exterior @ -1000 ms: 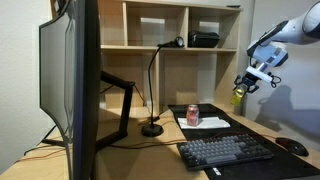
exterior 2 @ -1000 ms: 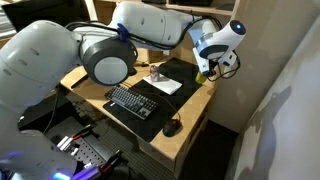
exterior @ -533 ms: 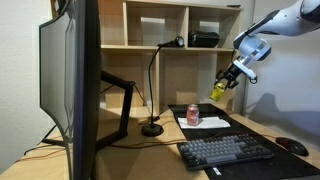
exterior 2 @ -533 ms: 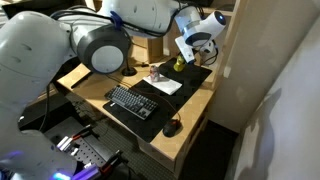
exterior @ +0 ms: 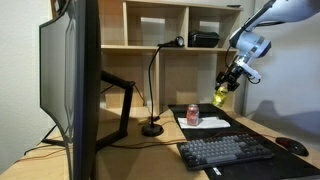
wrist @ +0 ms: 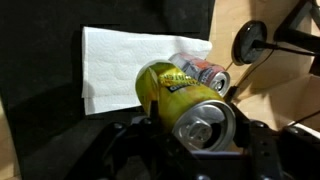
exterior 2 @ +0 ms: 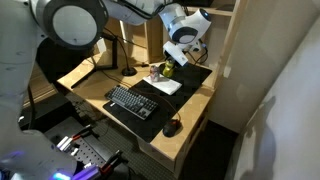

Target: Place the soda cans on the paper

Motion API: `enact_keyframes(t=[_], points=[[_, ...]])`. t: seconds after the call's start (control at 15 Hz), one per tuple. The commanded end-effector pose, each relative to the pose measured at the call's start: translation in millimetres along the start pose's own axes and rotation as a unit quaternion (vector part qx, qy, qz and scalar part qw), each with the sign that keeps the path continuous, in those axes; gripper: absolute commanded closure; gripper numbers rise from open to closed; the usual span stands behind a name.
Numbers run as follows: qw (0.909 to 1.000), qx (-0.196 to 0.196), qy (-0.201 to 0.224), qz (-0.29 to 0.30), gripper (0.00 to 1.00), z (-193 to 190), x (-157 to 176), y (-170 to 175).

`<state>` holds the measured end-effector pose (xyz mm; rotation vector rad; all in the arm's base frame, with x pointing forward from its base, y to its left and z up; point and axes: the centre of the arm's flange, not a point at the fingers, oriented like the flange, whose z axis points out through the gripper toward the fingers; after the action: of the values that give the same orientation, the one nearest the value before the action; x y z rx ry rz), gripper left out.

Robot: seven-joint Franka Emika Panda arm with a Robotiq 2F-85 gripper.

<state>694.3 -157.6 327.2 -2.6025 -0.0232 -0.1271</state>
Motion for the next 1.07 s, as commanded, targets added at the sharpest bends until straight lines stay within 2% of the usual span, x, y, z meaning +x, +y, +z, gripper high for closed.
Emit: enact_keyframes(t=[0.0, 0.2, 0.27, 0.4, 0.47, 0.6, 0.8, 1.0], points=[[0.9988, -0.039, 0.016, -0.027, 0.6, 26, -57, -2], [0.9985, -0.039, 0.027, -0.026, 0.6, 43, -73, 4], [0.9991, -0.033, 0.012, -0.023, 0.35, 38, -38, 12], [0.999, -0.037, 0.015, -0.02, 0.35, 47, -49, 14], [0.999, -0.037, 0.014, -0.019, 0.6, 47, -51, 14], [0.9962, -0.077, 0.019, -0.038, 0.6, 59, -44, 16], [0.9915, -0.111, 0.026, -0.064, 0.6, 70, -40, 1], [0.9882, -0.127, 0.033, -0.078, 0.6, 76, -30, 3]])
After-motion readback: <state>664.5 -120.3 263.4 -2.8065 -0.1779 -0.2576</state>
